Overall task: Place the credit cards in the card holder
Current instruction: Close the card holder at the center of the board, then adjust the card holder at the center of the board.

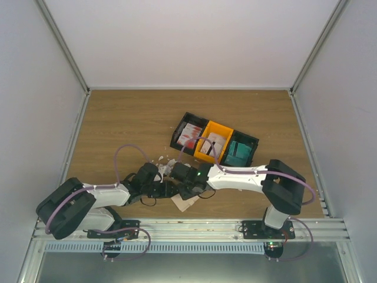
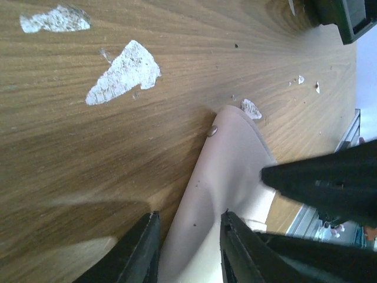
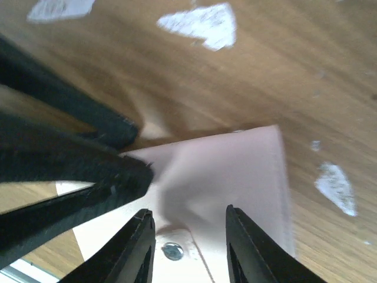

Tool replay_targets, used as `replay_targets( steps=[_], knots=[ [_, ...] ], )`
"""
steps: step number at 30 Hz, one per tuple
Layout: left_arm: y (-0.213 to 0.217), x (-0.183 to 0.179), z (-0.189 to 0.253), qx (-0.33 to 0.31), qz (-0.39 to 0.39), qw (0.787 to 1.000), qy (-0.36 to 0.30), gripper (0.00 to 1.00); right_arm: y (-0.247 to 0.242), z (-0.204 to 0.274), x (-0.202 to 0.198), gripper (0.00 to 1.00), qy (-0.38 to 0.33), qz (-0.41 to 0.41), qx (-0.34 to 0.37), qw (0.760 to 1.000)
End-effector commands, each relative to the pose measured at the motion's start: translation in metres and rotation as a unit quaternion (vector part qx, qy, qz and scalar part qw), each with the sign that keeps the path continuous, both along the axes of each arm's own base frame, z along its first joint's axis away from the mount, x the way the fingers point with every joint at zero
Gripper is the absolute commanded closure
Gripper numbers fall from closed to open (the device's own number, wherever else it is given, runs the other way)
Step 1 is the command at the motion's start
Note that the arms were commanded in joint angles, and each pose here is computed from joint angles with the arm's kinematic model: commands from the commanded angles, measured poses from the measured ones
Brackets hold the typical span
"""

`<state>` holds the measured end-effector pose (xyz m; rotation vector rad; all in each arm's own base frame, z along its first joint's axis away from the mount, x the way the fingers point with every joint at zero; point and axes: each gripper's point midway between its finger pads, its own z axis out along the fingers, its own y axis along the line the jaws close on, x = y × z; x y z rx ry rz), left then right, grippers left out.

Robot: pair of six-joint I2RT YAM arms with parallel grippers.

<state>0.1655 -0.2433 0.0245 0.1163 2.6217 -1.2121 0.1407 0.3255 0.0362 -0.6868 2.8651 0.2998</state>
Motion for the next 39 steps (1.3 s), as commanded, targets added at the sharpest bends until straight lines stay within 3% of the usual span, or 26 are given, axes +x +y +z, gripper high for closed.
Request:
replay_targets(
  steps=[1,7,14,27,39],
  knots=[
    [0.009,-0.009,-0.007,0.027,-0.008,1.0,0.007,0.66,-0.009,0.035,0.019,0.61,-0.044,-0.054,0.02,0.997],
    [0.008,-0.009,0.001,0.027,-0.018,0.999,-0.002,0.65,-0.041,0.031,-0.01,0.48,0.011,-0.107,0.036,0.994],
    [0.009,-0.015,0.0,0.03,-0.03,0.999,0.003,0.66,-0.039,0.012,-0.036,0.43,0.08,-0.139,0.116,0.98],
    [0.012,-0.017,-0.007,0.045,-0.029,0.998,0.02,0.74,-0.021,-0.017,-0.008,0.63,0.084,-0.145,0.142,0.976],
    [0.009,-0.003,-0.009,0.059,-0.007,0.998,0.018,0.75,-0.019,-0.02,0.048,0.67,0.027,-0.082,0.148,0.985]
  ],
)
